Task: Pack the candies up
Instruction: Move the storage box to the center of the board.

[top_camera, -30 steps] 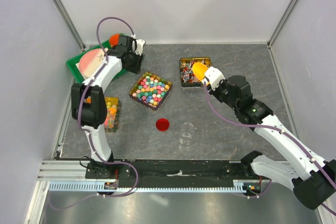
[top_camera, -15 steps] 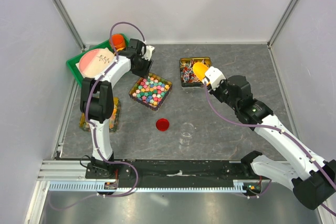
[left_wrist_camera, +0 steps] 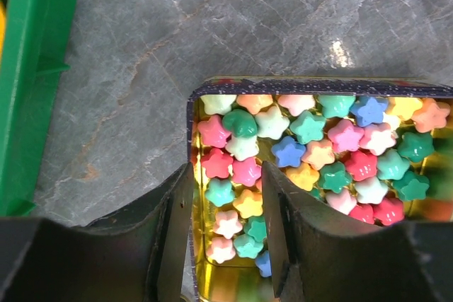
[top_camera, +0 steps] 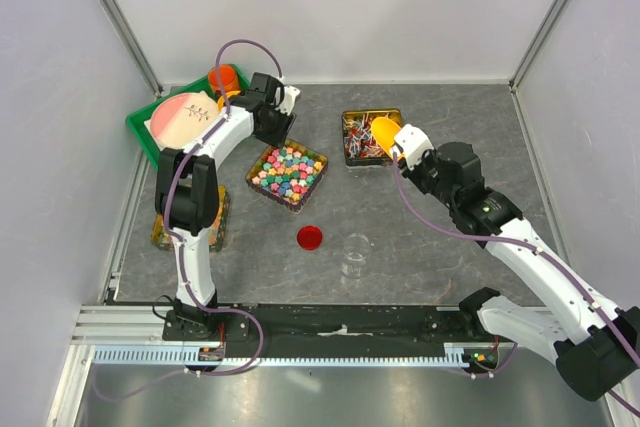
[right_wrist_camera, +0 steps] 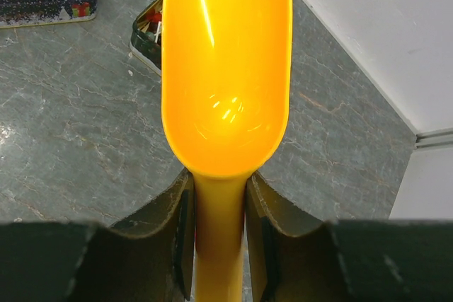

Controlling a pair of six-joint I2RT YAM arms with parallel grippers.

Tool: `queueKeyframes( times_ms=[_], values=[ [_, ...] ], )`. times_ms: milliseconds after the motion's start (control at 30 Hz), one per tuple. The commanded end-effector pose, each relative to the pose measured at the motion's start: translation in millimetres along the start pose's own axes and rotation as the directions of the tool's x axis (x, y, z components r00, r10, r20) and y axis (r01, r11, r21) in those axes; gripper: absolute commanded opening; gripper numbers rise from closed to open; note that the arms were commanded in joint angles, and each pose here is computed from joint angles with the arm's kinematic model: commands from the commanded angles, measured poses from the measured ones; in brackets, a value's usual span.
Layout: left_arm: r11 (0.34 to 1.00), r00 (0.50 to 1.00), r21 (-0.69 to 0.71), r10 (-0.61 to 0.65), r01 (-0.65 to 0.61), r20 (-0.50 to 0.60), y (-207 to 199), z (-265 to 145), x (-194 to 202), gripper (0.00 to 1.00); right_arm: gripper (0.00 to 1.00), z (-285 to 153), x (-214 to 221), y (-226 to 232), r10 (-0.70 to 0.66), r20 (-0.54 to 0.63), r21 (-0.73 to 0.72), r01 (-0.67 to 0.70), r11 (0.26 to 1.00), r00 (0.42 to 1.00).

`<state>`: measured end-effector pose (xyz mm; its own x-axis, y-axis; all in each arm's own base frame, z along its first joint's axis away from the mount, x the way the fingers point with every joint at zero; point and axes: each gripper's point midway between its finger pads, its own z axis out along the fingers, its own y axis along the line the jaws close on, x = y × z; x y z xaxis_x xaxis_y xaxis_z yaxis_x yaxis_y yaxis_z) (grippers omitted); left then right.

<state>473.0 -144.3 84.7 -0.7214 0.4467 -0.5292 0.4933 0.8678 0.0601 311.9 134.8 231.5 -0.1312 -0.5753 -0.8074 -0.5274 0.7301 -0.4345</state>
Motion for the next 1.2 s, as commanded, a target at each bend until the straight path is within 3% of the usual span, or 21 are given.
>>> queueKeyframes(
  times_ms=[0, 433, 933, 1167],
  values=[
    [0.996, 0.998, -0.070, 0.060, -0.059, 0.023, 16, 6, -8, 0.50, 0.00, 0, -13, -5, 0.020, 0.056, 0.017, -0.021, 1.000, 0.998],
    [0.989, 0.997, -0.124, 0.076, -0.077, -0.007, 29, 28, -4, 0.47, 0.00, 6, -6, -3, 0.010, 0.030, 0.014, -0.010, 1.000, 1.000],
    [0.982, 0.996, -0.170, 0.082, -0.078, 0.019, 38, 35, -11, 0.32, 0.00, 12, 0, -2, 0.004, 0.008, 0.013, -0.004, 1.000, 1.000],
    [0.981, 0.997, -0.178, 0.076, -0.078, -0.022, 40, 49, 2, 0.28, 0.00, 12, 0, -2, 0.002, 0.009, 0.015, -0.003, 1.000, 1.000]
  ],
)
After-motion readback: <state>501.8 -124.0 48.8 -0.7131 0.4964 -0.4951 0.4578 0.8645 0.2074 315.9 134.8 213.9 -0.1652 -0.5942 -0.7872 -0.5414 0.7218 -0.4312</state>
